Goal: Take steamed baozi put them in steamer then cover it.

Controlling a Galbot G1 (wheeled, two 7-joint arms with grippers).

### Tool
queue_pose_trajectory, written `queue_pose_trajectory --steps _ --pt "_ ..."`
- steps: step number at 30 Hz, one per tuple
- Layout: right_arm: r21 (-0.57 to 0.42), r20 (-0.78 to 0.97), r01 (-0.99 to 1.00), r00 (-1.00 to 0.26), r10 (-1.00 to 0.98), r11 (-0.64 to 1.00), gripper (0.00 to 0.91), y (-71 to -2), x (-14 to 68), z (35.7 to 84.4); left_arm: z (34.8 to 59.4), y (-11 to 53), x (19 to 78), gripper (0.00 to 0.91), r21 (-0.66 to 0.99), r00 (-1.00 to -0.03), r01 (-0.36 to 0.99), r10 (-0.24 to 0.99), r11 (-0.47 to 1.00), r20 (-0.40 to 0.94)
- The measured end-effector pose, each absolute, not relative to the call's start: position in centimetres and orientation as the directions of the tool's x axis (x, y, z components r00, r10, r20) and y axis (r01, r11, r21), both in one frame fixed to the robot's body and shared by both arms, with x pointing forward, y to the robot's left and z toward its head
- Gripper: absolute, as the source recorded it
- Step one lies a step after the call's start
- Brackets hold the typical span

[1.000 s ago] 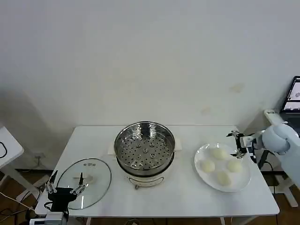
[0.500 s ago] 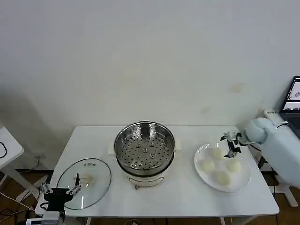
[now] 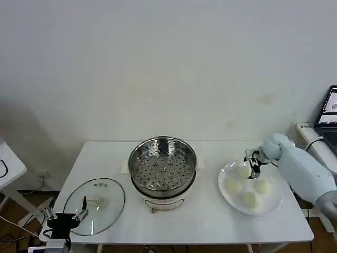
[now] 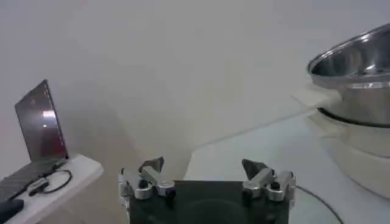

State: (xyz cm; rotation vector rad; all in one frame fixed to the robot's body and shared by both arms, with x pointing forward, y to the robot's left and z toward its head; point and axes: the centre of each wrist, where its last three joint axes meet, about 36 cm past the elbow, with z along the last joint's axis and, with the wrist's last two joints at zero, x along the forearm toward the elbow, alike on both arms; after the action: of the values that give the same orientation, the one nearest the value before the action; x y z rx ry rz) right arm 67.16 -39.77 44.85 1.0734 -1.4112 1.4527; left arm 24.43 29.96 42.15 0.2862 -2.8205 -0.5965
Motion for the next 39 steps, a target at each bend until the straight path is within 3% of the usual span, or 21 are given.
queue_pose_trajectory --steps 14,25,39 --pt "-0.282 0.959 -0.959 -0.282 0.013 -0.029 0.655 -39.8 67.3 44.5 42.2 29.9 24.4 0.907 0.418 -0.952 -0.138 -0.237 0.898 0.196" --pt "-0.311 0.950 -0.949 -0.311 -0.006 -0.056 0.665 -39.5 67.2 47.9 42.1 29.6 24.4 0.907 0.415 -0.953 -0.122 -0.223 0.902 0.204" --pt "-0.436 0.899 -0.884 -0.418 -0.131 -0.169 0.675 -34.9 68.1 61.2 42.2 29.5 24.8 0.907 0.416 -0.957 -0.110 -0.209 0.903 0.201"
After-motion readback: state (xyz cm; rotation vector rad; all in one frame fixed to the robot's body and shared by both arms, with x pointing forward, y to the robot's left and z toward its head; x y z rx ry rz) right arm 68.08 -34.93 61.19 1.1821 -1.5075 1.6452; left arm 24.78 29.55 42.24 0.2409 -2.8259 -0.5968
